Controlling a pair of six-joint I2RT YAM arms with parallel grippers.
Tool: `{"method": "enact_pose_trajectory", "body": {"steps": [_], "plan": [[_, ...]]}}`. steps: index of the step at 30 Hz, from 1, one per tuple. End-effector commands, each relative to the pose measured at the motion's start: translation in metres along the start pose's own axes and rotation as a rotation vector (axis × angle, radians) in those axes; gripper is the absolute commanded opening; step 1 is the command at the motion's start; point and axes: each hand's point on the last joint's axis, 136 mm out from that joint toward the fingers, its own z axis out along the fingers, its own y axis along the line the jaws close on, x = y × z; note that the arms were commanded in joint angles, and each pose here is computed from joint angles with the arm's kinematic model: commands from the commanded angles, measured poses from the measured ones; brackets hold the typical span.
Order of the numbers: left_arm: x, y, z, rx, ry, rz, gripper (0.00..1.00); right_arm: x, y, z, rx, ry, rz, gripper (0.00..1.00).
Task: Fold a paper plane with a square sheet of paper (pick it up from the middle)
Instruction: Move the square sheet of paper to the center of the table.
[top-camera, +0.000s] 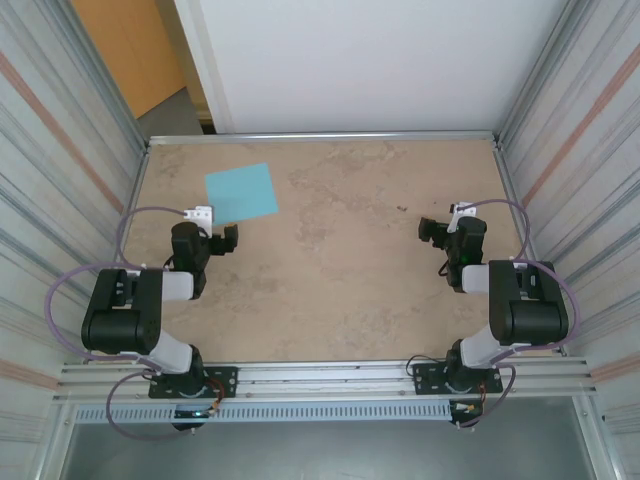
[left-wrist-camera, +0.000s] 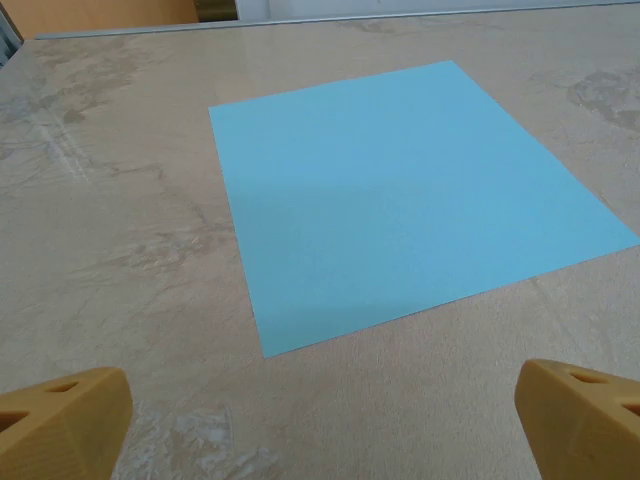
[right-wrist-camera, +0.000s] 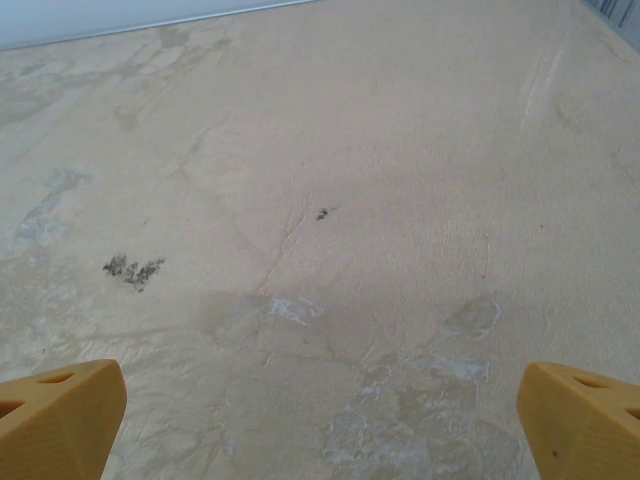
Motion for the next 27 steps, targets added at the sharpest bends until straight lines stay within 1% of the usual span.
{"method": "enact_pose_trajectory", "body": {"steps": [1, 27], "plan": [[-0.0079, 0.0, 0.0004, 0.005, -0.024, 0.016, 0.99, -0.0022, 0.0018, 0.0003, -0.015, -0.011, -0.028, 0.99], [-0.0074, -0.0007, 0.0011, 0.008, -0.02, 0.015, 0.99, -0.0016, 0.0011, 0.0012, -0.015, -0.005, -0.025, 0.99]]}}
